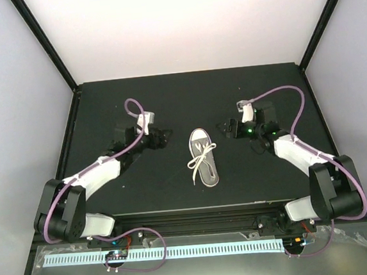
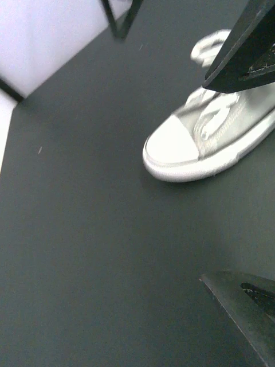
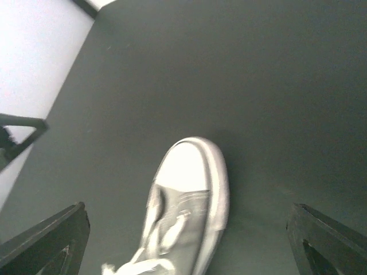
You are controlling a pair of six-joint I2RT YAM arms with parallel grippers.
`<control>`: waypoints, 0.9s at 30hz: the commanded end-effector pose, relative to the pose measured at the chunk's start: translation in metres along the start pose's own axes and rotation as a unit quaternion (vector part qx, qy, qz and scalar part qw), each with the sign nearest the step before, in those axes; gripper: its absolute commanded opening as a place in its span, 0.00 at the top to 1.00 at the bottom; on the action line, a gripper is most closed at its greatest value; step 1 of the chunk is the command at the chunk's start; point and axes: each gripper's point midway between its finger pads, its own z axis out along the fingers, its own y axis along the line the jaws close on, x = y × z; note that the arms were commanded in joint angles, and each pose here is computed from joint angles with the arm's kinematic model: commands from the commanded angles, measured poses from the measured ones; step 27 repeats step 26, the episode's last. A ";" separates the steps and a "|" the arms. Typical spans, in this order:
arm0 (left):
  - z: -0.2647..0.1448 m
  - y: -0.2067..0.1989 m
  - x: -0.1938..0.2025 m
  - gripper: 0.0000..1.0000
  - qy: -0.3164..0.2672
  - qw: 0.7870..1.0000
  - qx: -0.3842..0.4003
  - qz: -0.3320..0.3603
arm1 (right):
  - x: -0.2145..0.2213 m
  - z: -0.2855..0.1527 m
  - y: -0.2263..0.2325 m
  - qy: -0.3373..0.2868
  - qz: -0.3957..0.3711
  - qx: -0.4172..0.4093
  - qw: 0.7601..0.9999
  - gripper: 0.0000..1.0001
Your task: Tie the shoes
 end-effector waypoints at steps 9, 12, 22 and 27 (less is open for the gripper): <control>-0.148 0.165 -0.065 0.11 -0.161 0.944 -0.270 -0.104 | -0.077 -0.117 -0.107 -0.199 0.023 0.220 0.955 0.00; -0.194 0.194 -0.061 0.10 -0.207 0.895 -0.388 -0.080 | -0.078 -0.151 -0.127 -0.254 0.017 0.309 0.916 0.00; -0.197 0.206 -0.027 0.08 -0.234 0.875 -0.423 -0.022 | -0.057 -0.204 -0.148 -0.358 -0.008 0.417 0.835 0.00; -0.194 0.209 -0.028 0.04 -0.231 0.876 -0.423 -0.019 | -0.058 -0.205 -0.154 -0.366 -0.025 0.429 0.825 0.00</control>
